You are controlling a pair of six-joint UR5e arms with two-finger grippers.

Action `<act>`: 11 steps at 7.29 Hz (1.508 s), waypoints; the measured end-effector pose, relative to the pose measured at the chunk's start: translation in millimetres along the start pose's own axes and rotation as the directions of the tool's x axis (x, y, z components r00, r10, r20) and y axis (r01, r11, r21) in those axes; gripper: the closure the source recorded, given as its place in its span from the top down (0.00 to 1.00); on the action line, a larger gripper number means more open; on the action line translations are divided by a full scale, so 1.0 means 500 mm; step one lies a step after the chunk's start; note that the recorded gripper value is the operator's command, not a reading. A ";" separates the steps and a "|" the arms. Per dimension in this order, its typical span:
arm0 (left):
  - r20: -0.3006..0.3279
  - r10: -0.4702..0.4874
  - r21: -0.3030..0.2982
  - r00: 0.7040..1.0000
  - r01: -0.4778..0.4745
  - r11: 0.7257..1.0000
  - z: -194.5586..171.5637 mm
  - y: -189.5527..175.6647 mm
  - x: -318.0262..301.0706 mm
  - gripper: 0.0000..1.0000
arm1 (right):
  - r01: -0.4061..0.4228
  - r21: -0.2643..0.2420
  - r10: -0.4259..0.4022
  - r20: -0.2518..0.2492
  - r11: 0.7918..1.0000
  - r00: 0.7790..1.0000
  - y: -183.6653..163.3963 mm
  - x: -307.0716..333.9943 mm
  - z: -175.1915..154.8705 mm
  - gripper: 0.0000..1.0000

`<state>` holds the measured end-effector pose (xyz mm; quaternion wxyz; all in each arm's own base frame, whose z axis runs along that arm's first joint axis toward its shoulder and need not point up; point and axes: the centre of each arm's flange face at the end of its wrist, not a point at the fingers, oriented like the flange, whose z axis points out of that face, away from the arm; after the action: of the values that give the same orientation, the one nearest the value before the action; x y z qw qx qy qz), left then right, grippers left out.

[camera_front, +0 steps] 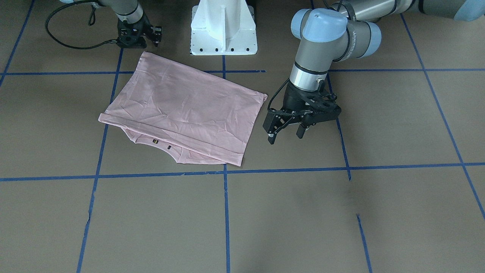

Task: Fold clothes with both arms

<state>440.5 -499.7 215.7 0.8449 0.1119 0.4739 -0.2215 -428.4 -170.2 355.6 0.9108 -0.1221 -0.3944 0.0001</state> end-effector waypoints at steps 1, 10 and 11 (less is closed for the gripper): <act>0.025 -0.030 -0.034 0.999 0.031 0.999 0.000 0.050 0.008 1.00 | -0.015 0.043 0.013 0.036 0.999 0.999 -0.016 -0.012 -0.035 1.00; 0.351 -0.242 -0.080 0.905 0.287 0.955 0.104 0.454 -0.051 0.77 | -0.192 0.307 0.095 0.305 0.932 0.948 -0.230 -0.060 -0.333 1.00; 0.353 -0.241 -0.080 0.904 0.286 0.955 0.106 0.456 -0.052 0.68 | -0.192 0.307 0.095 0.306 0.932 0.947 -0.230 -0.060 -0.333 1.00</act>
<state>577.9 -313.7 260.8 0.8814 -0.0484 0.3453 -0.3187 -340.3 -321.5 249.9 0.8491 0.0059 -0.5060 0.1514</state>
